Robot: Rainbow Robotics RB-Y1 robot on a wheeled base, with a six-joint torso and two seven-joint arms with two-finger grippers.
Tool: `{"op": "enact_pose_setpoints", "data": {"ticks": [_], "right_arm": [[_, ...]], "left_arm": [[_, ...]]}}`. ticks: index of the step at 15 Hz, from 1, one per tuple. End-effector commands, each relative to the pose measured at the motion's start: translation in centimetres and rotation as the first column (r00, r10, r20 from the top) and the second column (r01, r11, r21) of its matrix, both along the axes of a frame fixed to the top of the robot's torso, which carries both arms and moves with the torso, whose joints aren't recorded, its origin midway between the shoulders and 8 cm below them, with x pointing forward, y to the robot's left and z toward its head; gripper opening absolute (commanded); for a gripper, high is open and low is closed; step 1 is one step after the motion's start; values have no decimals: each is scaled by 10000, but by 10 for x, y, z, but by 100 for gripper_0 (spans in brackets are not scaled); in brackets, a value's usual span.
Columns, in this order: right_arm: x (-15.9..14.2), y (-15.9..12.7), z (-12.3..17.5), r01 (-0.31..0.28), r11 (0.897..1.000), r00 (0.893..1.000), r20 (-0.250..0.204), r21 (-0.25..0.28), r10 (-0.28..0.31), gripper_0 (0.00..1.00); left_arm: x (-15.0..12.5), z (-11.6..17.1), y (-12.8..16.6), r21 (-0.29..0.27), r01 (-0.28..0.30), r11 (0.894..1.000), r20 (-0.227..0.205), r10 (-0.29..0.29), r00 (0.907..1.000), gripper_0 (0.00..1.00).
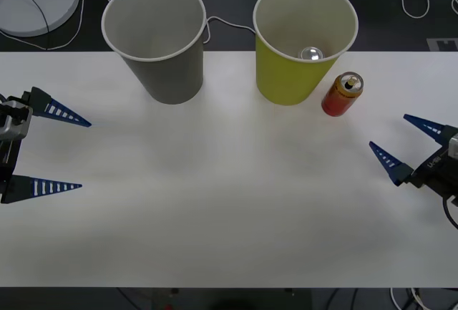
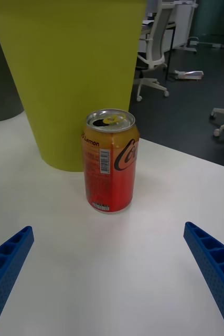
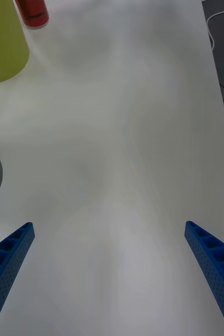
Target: Put the can into the green bin and the plastic bottle into the gray bin
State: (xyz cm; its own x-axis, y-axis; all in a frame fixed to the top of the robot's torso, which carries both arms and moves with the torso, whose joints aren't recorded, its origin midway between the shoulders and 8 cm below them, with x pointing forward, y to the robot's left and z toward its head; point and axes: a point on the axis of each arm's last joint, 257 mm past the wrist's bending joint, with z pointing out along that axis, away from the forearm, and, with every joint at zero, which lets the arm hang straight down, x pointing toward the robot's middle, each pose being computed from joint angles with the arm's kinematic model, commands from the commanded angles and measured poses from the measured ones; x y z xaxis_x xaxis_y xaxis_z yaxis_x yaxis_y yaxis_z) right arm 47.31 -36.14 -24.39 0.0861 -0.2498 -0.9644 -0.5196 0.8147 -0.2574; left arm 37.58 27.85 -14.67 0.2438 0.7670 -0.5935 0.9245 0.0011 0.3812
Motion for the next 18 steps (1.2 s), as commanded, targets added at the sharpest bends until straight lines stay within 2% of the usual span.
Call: {"op": "enact_pose_setpoints", "data": {"ticks": [1, 6, 9, 18], "right_arm": [[16, 12, -3, 116, 9999, 9999, -67, -67, -116, 100], [47, 36, -7, 484, 9988, 9987, -174, -120, -486, 100], [66, 53, -9, 651, 9973, 9976, -218, -341, -658, 100], [106, 78, -8, 1340, 9876, 9902, -290, -824, -1367, 100]], "left_arm": [[0, 0, 0, 0, 0, 10000, 0, 0, 10000, 100], [0, 0, 0, 0, 0, 10000, 0, 0, 10000, 100], [0, 0, 0, 0, 0, 10000, 0, 0, 10000, 100], [0, 0, 0, 0, 0, 10000, 0, 0, 10000, 100]]}}
